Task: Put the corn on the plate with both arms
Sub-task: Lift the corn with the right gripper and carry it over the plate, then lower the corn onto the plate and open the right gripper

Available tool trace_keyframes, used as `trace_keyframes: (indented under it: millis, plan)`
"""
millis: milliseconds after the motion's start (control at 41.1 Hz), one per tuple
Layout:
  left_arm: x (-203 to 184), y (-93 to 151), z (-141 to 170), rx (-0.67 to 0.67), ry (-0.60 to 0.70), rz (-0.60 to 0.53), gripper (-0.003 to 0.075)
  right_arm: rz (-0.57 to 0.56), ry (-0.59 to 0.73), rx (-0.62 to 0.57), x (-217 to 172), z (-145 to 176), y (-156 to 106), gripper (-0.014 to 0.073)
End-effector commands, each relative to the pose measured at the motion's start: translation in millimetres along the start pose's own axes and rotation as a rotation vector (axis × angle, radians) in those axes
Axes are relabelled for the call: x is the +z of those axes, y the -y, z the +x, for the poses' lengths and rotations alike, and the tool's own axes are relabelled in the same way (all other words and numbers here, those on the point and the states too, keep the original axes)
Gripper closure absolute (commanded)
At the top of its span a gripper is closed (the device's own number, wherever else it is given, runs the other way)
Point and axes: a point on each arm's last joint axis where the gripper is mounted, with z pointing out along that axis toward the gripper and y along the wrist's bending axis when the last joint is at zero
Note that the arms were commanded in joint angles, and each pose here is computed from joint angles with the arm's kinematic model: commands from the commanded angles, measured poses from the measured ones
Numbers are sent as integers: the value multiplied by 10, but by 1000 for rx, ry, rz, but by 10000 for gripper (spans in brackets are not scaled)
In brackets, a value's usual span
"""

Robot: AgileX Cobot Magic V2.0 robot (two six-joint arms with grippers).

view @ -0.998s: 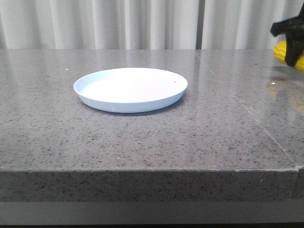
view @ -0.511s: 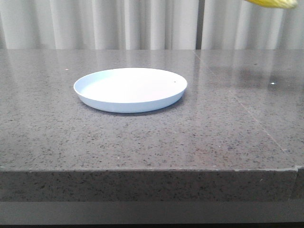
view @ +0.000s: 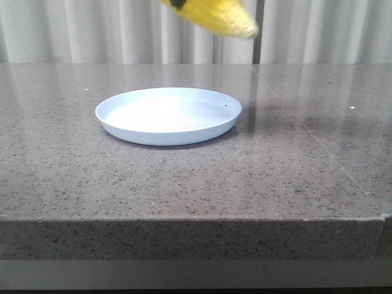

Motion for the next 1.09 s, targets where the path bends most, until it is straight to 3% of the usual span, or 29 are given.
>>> trace_keyframes:
  millis: [0, 219, 584, 779, 1071]
  plan:
    - [-77, -4, -111, -10, 95, -2, 281, -14, 109, 26, -72, -152, -22, 325]
    - [-77, -4, -111, -10, 95, -2, 282, -10, 56, 56, 345, -59, 36, 309]
    - [-77, -4, -111, -10, 95, -2, 281, 4, -5, 67, 718, 72, 100, 111]
    - [-77, -4, -111, -10, 95, -2, 282, 4, -7, 67, 733, 78, 103, -34]
    - [-77, -4, -111, -10, 95, -2, 281, 21, 34, 26, 447, -26, 88, -41]
